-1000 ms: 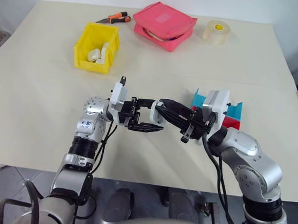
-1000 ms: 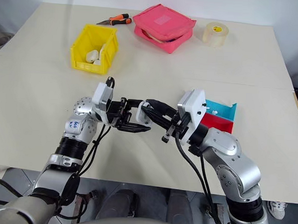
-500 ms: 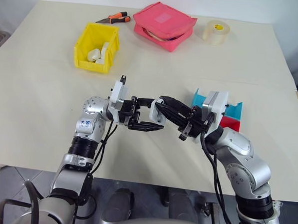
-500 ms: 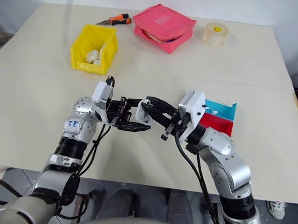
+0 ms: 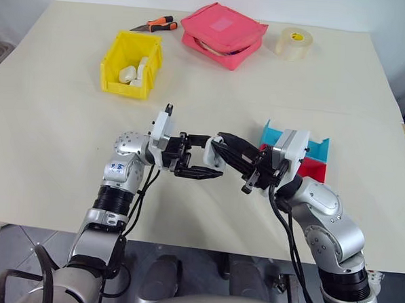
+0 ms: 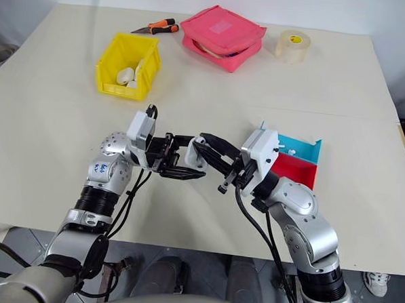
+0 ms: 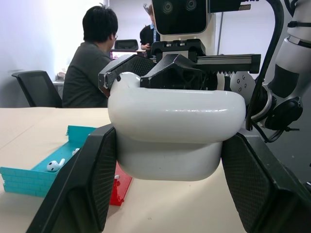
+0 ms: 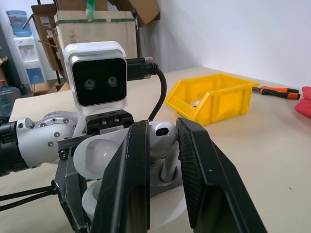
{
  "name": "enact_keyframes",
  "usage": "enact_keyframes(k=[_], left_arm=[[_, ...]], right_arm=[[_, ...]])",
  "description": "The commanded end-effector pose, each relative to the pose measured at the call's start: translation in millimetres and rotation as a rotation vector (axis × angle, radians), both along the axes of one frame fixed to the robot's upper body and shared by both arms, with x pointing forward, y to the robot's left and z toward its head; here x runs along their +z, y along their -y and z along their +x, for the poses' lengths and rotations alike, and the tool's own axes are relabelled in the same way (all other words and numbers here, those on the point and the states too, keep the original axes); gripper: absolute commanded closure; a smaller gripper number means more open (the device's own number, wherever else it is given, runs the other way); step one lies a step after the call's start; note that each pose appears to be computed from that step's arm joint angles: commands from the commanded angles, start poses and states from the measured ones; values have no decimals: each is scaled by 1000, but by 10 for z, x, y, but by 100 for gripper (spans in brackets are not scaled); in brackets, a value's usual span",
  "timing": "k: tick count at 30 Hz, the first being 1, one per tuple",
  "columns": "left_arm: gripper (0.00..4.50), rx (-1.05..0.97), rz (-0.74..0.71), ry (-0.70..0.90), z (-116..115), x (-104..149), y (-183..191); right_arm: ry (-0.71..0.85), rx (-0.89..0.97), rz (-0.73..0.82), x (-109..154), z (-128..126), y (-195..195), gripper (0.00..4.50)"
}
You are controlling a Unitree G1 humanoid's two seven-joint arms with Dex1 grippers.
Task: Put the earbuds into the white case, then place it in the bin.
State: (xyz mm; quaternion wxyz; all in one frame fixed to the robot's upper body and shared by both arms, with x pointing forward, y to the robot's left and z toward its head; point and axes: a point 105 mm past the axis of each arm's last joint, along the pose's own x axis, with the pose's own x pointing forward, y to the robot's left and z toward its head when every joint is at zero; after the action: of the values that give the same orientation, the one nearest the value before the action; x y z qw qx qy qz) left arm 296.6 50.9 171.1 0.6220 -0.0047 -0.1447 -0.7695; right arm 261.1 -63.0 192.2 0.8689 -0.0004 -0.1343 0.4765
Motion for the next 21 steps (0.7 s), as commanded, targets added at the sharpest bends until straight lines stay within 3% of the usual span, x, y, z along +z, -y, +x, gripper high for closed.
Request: enact_keyframes(k=[1, 21], left_arm=[[169, -26, -95, 137, -57, 306, 9], [169, 25, -115, 154, 15, 317, -29]], right_arm=[[-139, -52, -134, -409, 24, 114, 403], [-141, 21, -206, -373, -176, 120, 403]])
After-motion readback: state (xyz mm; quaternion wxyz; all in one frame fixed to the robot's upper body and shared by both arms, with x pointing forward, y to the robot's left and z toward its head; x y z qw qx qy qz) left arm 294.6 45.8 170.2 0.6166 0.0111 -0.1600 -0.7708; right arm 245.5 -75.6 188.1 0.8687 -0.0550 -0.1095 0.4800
